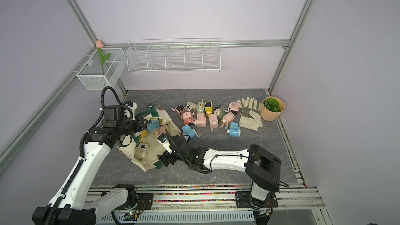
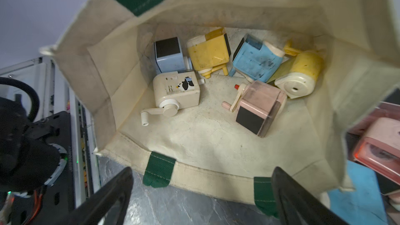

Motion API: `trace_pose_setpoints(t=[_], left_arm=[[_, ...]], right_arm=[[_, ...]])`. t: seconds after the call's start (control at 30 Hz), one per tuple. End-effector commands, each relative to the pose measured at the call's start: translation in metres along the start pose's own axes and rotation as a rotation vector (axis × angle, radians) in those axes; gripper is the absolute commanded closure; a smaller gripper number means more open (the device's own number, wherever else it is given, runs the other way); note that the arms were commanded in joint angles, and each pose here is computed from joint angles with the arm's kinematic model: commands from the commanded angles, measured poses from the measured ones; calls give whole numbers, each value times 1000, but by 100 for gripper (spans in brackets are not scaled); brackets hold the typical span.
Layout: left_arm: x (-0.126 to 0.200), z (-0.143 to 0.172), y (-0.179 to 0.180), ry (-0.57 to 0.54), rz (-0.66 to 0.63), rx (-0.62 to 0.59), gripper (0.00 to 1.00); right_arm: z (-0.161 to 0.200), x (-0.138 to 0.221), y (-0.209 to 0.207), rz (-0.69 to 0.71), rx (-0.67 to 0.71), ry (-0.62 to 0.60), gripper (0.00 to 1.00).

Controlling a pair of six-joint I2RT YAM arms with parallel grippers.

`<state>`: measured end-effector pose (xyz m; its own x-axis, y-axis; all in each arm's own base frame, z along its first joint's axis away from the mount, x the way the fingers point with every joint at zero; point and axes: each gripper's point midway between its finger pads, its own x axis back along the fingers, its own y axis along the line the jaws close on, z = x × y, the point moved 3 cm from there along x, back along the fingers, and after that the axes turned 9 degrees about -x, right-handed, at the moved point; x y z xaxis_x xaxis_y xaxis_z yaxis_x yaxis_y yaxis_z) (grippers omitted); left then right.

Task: Take out the pencil sharpeners from the tote bags
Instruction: Place the pencil sharpener at the center of the board, then pick up the pencil sharpener from the canvas bag.

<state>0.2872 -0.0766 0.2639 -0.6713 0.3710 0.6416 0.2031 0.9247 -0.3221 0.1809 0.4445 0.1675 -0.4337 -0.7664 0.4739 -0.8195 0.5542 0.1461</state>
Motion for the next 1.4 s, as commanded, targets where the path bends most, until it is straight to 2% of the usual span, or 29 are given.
trace_pose_setpoints(t=[0.0,0.23,0.6,1.13,1.37], left_arm=[[7,-3,-3,-34,17,6,100],[8,-3,-4,-36,23,4,100],[9,-4,-4,-39,20,3,100],[9,-2,-4,-38,20,5,100],[8,-2,-3,-35,18,5,100]], right_arm=[[-7,-18,-7,103,-16,-38,0],[10,-61,-27,283,-8,13,6],[16,-99,-42,374,-14,22,8],[29,-138,-86,391,-126,71,0],[31,-150,-94,333,-153,77,8]])
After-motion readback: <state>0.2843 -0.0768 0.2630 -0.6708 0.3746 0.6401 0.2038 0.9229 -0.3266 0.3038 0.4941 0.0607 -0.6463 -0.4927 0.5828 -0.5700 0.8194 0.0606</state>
